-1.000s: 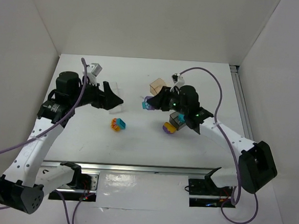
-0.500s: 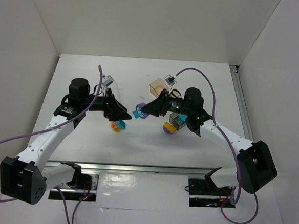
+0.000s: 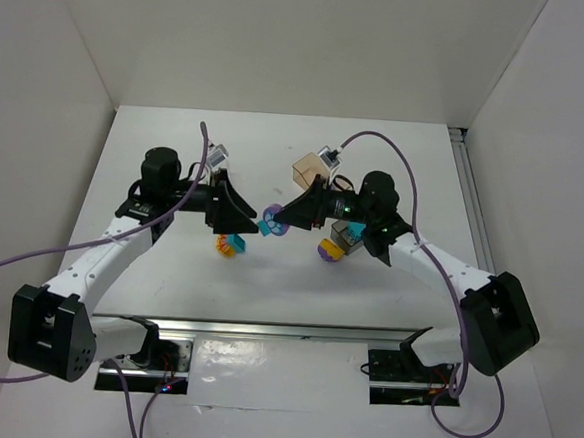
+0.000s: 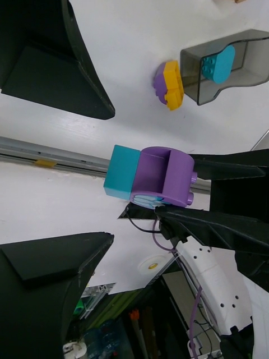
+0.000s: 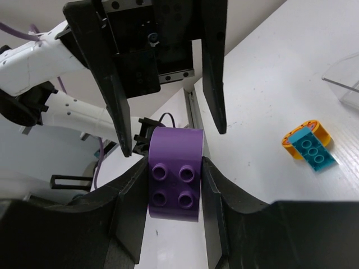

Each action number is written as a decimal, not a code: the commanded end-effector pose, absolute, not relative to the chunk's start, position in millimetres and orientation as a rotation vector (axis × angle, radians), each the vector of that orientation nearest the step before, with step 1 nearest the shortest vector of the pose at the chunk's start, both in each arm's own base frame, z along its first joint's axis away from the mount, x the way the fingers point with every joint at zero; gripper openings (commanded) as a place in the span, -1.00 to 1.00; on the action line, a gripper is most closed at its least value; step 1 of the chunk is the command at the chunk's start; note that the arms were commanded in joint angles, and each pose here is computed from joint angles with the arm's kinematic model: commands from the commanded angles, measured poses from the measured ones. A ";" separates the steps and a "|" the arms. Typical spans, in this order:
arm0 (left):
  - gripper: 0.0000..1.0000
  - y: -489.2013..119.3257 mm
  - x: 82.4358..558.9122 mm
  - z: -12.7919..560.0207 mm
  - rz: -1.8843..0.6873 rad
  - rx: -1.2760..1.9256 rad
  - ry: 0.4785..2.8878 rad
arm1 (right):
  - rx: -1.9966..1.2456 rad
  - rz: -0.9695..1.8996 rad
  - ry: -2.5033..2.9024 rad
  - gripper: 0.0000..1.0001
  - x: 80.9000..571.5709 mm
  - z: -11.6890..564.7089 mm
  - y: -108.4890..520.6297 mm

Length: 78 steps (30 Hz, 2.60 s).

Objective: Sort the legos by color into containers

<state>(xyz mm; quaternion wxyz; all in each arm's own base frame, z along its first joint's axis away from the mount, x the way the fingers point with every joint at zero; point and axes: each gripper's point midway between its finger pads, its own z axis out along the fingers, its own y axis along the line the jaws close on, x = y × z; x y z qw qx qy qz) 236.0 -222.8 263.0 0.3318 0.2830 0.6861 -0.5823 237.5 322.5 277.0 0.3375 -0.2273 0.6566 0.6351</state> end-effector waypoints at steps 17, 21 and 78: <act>0.25 -241.3 228.9 278.4 -1.575 0.889 1.682 | -0.676 1.696 1.607 -0.25 236.5 301.1 329.9; -0.31 -244.3 231.7 275.3 -1.576 0.888 1.694 | -0.670 1.693 1.635 -0.25 240.2 294.6 332.0; -1.00 -266.4 353.8 217.3 -0.800 0.117 2.340 | 0.402 0.223 1.953 0.60 449.8 204.8 105.5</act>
